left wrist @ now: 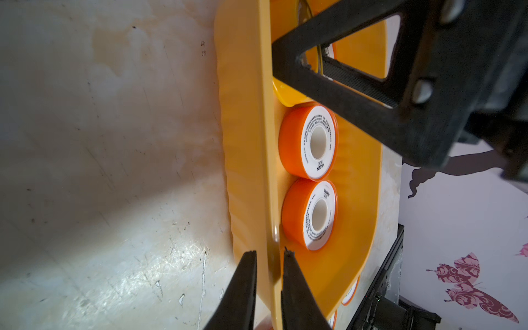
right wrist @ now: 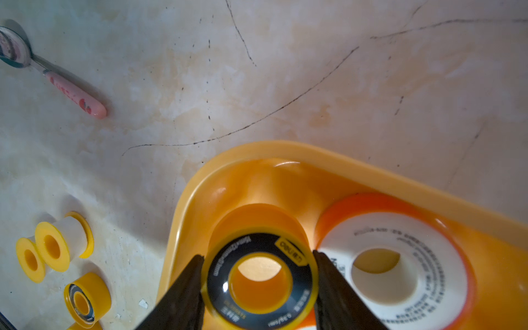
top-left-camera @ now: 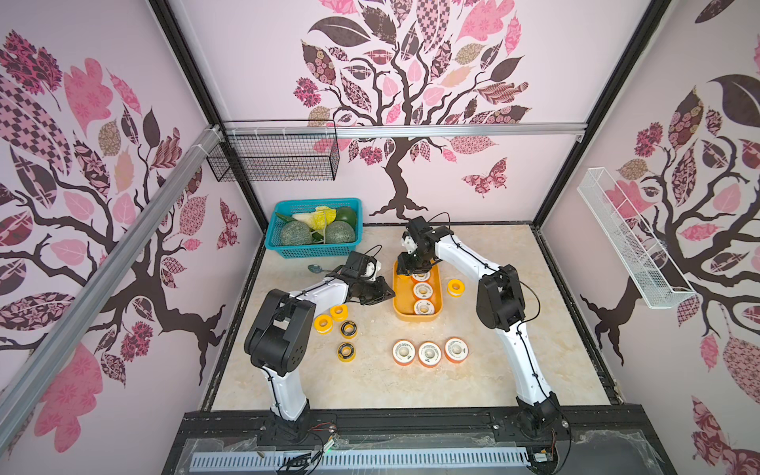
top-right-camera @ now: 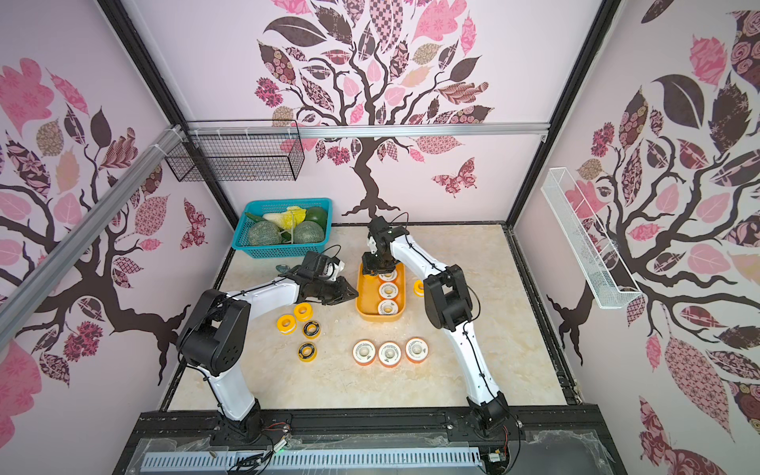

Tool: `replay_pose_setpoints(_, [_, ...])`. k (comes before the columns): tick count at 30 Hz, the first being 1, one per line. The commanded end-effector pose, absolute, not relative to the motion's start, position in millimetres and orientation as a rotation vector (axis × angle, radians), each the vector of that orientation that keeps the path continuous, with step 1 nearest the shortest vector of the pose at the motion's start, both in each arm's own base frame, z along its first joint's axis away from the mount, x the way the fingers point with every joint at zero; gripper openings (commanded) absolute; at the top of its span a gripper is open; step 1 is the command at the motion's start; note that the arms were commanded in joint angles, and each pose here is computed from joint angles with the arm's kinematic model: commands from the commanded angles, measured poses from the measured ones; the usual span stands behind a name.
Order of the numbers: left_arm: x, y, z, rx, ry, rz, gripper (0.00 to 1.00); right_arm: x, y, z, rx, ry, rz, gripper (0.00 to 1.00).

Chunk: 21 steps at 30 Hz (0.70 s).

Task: Put the sealing tape into the storage box
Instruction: Place the sealing tape in the storage box.

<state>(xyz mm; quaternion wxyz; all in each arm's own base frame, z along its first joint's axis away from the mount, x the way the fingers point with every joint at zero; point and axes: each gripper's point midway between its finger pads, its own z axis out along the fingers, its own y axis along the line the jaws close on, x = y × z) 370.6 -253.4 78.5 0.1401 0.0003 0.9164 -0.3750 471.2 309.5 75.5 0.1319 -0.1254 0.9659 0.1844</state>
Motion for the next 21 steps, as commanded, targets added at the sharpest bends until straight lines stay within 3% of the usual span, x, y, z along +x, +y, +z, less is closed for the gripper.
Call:
replay_pose_setpoints(1, [373.8,-256.2,79.2,0.025,2.647,-1.079,0.21,475.4,313.0,75.6,-0.363,2.796,0.506,0.56])
replay_pose_setpoints(21, [373.1,-255.4,76.7,0.030,2.662,-1.067,0.21,480.2,316.5,60.1,-0.367,2.812,0.460,0.62])
